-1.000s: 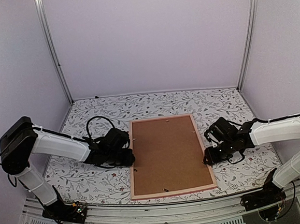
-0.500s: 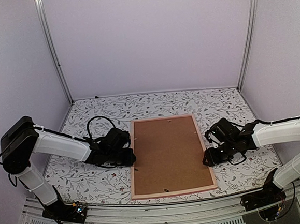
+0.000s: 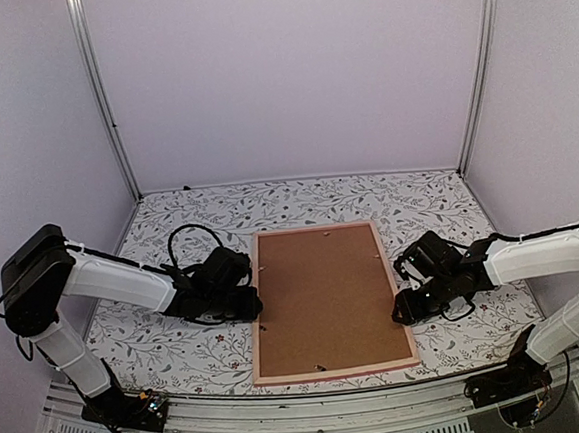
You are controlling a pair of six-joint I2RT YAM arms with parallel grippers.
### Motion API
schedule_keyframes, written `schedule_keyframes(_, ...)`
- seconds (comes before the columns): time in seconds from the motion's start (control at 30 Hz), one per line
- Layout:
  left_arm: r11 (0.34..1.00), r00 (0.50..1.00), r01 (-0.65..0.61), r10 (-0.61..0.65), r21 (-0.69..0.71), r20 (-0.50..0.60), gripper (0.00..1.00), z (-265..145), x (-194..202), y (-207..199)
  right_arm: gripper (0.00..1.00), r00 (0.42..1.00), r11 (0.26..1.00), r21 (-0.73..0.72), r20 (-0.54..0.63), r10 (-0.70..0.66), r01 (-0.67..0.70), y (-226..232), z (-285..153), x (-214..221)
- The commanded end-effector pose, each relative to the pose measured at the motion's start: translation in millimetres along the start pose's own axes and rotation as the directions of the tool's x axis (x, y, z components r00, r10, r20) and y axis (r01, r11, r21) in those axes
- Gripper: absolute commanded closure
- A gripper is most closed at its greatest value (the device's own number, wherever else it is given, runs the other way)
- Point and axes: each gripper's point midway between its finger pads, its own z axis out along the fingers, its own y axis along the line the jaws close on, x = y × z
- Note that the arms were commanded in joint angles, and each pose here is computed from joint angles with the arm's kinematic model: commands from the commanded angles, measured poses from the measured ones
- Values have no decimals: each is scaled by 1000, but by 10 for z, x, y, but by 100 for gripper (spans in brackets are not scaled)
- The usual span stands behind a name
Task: Put the photo into the frame
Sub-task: Press the fastener onto the backboard.
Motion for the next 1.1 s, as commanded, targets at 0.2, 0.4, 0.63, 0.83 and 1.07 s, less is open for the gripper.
schedule_keyframes(0.2, 1000, 996, -19, 17, -19, -85, 76, 73, 219, 102, 60, 1000, 1000, 28, -11, -6, 7, -36, 60, 22)
schedule_keyframes(0.4, 1000, 996, -18, 17, -16, -83, 76, 76, 213, 94, 67, 1000, 1000, 15, -1, -1, 1, 1, 50, -18)
schedule_keyframes(0.63, 1000, 996, -17, 15, -21, -86, 76, 66, 231, 119, 70, 1000, 1000, -14, 9, -14, 14, 69, 55, -65)
schedule_keyframes(0.83, 1000, 996, -16, 15, -21, -83, 76, 61, 228, 120, 69, 998, 998, -49, 38, -42, 44, 153, 12, -149)
schedule_keyframes(1.07, 1000, 997, -17, 16, -19, -81, 76, 53, 226, 119, 69, 996, 995, -77, 66, -60, 65, 206, -35, -238)
